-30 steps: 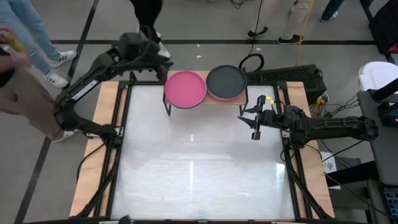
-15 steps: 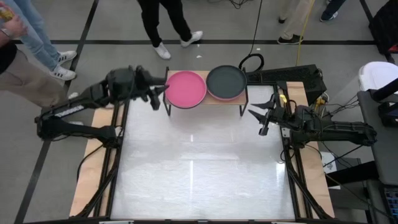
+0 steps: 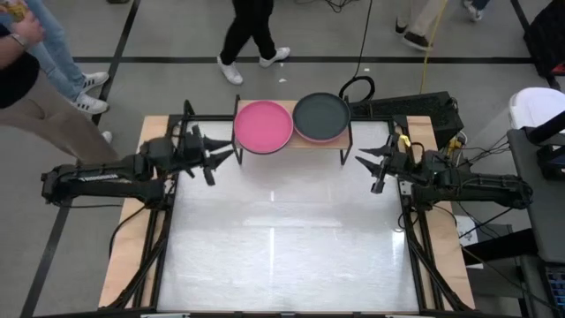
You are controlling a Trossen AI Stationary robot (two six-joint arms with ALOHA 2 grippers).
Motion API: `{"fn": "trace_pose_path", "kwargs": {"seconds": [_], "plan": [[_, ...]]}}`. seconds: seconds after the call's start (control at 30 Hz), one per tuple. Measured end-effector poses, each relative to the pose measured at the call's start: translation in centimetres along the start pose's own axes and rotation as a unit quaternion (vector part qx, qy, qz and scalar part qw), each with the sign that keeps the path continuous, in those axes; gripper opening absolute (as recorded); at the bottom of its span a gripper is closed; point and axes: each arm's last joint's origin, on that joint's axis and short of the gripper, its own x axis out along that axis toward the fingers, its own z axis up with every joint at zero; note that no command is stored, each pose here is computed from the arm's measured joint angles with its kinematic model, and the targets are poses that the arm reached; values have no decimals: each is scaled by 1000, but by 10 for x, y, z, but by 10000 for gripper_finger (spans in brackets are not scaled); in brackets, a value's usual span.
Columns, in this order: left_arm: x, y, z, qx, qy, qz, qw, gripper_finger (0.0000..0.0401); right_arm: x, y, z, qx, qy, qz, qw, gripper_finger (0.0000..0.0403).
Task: Place and stack plates onto a shelf
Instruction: Return to Home Position
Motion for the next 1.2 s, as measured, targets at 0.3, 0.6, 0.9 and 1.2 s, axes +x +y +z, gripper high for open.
{"fn": "trace_pose_path", "kwargs": {"seconds": [0.3,0.6,0.9,1.2], "plan": [[-20,2,-56,-14,-28,11,999,145,-12,2,-17,37,20,6,999,71],[-28,7,-98,-32,-27,12,999,145,-13,13,-60,46,19,4,999,47],[-44,9,-92,-2,-71,9,997,145,-21,11,-58,46,0,0,999,29],[-57,12,-98,-24,-50,3,998,145,-30,11,-63,55,17,4,998,9]]}}
